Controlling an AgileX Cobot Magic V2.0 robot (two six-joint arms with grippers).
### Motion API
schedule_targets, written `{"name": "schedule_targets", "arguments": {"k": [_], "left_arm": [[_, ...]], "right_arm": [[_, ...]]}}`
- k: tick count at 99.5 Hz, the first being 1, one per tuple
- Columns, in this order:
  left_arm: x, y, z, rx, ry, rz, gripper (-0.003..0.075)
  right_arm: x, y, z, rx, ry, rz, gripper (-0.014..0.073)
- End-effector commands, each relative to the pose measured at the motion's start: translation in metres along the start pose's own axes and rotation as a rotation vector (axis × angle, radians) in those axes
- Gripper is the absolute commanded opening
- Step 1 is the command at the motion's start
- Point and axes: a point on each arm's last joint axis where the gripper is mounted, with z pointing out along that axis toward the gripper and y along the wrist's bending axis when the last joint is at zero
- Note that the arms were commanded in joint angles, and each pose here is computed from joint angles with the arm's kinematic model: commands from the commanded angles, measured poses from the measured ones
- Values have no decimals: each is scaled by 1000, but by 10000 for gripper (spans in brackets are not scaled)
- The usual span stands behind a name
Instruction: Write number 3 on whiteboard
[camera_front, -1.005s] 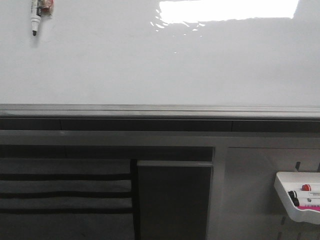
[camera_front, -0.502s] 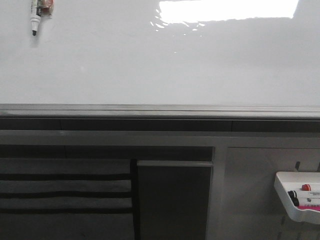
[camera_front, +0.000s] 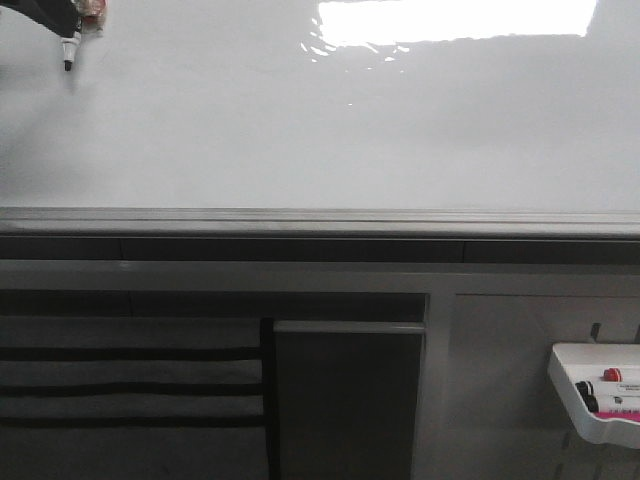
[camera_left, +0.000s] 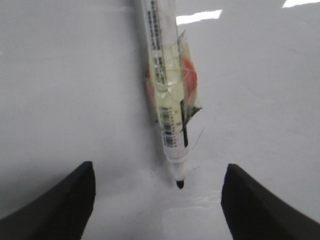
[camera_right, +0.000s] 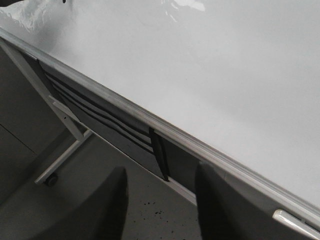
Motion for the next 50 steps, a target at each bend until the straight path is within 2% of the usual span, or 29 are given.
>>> {"name": "schedule_targets", "arguments": {"k": [1, 18, 38, 43, 50], "left_arm": [[-25, -2, -1, 3, -132, -15, 491], [-29, -1, 17, -1, -131, -17, 491], [-31, 0, 20, -6, -157, -17, 487], [-31, 0, 20, -6, -157, -17, 453], [-31, 0, 20, -6, -155, -17, 365]], "right_arm": [[-16, 0, -7, 22, -96, -4, 283], [-16, 0, -7, 22, -96, -4, 283], [-15, 0, -7, 24, -94, -7, 283], [-15, 0, -7, 26, -94, -8, 283], [-15, -1, -7, 27, -93, -10, 283]]}}
